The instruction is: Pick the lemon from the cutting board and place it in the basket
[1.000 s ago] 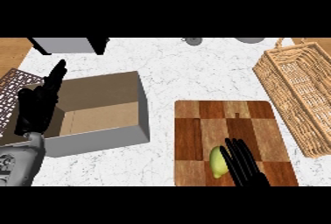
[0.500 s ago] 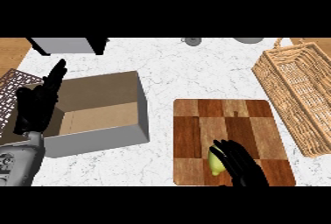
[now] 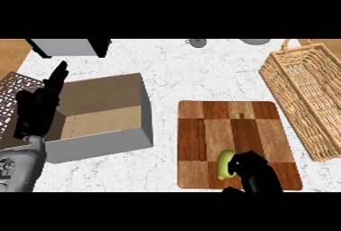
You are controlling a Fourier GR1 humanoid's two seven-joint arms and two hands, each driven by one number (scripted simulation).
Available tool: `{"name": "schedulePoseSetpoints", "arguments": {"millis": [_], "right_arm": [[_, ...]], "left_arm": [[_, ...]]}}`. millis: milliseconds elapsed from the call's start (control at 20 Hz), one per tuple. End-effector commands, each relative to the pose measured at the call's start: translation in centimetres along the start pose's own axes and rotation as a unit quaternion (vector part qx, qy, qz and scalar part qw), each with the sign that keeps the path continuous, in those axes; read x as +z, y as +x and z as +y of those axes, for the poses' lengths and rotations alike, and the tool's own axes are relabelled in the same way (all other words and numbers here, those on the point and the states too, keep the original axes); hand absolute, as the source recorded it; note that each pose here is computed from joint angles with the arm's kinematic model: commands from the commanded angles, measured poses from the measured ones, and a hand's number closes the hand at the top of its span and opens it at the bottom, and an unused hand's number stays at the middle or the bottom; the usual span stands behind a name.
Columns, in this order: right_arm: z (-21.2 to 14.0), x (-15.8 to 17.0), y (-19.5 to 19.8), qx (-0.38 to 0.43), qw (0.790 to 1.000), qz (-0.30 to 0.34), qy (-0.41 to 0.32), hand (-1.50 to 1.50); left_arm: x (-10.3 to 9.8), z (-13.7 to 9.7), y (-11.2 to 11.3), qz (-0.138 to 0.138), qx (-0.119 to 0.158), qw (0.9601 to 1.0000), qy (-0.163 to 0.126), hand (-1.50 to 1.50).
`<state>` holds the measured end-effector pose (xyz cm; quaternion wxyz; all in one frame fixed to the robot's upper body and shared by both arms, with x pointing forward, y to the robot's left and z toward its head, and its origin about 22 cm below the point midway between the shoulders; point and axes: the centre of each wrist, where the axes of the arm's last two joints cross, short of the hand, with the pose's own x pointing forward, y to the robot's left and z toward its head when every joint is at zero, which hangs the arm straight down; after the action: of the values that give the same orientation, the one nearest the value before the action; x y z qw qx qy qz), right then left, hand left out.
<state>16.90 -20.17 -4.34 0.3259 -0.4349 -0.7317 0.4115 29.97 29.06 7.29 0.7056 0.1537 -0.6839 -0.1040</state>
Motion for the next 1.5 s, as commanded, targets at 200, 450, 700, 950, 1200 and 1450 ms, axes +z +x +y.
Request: {"name": "schedulePoseSetpoints", "arguments": {"millis": [200,450,700,950,1200,1450], "right_arm": [[2.0,-0.7,-2.1,0.049,0.966,0.086,0.24,1.5],[0.4,-8.1,-0.6,0.085,0.948,0.098,0.291,1.5],[-2.0,-11.3,0.2,-0.076,0.95,0.126,0.276,1.5],[-7.2,-14.6,2.3,-0.195,0.956,0.129,0.175,1.5],[-13.6,-16.2,3.7,-0.261,0.952,0.138,0.084,1.5],[-19.7,-18.9,4.2,-0.256,0.953,0.159,0.04,1.5]], "left_arm": [[0.6,-2.3,-2.0,0.056,0.018,0.9978,-0.03,0.0],[1.5,-3.9,-3.1,0.061,0.02,0.9969,-0.045,0.0],[1.0,-3.1,-3.0,0.076,0.015,0.9965,-0.033,0.0],[1.1,-2.0,-2.9,0.078,0.019,0.9965,-0.025,0.0],[0.9,-2.4,-3.3,0.08,0.015,0.9965,-0.019,0.0],[0.5,-1.7,-2.8,0.077,0.024,0.9965,-0.023,0.0]]}}
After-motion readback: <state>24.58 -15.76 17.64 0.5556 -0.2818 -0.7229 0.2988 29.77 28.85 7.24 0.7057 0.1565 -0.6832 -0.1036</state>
